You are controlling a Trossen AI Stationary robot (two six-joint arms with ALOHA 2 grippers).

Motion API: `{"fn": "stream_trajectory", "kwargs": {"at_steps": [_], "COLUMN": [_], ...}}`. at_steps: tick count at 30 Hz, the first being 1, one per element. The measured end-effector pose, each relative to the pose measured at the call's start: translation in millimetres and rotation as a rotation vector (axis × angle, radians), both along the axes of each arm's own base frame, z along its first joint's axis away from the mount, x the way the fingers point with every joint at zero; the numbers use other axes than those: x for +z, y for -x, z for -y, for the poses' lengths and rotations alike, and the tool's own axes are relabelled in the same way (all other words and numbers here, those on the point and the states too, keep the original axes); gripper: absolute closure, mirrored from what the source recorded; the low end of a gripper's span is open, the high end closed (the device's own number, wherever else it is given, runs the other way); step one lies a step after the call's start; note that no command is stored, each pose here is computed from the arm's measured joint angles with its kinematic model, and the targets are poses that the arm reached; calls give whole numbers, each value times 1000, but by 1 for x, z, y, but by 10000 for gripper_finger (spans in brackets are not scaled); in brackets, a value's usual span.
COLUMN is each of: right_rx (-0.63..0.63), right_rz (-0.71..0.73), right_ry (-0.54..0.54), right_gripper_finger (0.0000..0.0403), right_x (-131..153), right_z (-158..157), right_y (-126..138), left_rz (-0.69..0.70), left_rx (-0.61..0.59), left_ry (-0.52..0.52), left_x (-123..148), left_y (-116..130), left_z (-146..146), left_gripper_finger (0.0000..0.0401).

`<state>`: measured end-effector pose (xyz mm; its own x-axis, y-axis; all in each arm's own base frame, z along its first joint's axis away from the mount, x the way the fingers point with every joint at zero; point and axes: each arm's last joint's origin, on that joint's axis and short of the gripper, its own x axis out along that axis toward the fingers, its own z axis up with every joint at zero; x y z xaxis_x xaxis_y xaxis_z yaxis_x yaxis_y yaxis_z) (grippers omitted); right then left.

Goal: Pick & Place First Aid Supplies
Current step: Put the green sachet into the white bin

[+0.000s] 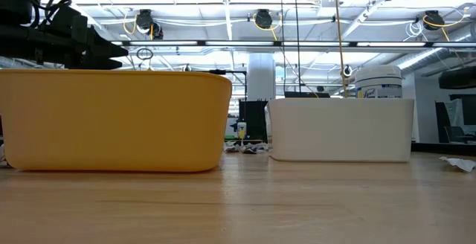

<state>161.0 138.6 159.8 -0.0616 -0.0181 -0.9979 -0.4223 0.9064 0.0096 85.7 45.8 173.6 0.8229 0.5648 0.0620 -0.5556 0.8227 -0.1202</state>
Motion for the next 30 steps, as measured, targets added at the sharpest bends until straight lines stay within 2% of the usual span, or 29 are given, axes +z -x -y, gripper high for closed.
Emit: {"fn": "stream_trajectory", "kwargs": {"at_steps": [5, 9, 13, 21, 25, 30], "right_rx": [5, 0, -5, -11, -78, -112], "right_rz": [33, 54, 45, 44, 34, -9], "right_ry": [-23, -42, -38, -38, -32, 7], "right_gripper_finger": [193, 218, 266, 389, 393, 399], "right_x": [0, -3, -5, -5, -3, 19], "right_z": [-2, -3, -2, -2, -2, -3], "right_y": [-3, -4, -3, -2, -2, -3], "left_rz": [0, 1, 0, 0, 0, 0], "left_rx": [0, 0, 0, 0, 0, 0], "left_ry": [0, 0, 0, -1, -1, -1], "left_x": [0, 0, 0, 0, 0, 0], "left_y": [0, 0, 0, 0, 0, 0], "left_z": [0, 0, 0, 0, 0, 0], "left_gripper_finger": [93, 93, 93, 93, 93, 93]}}
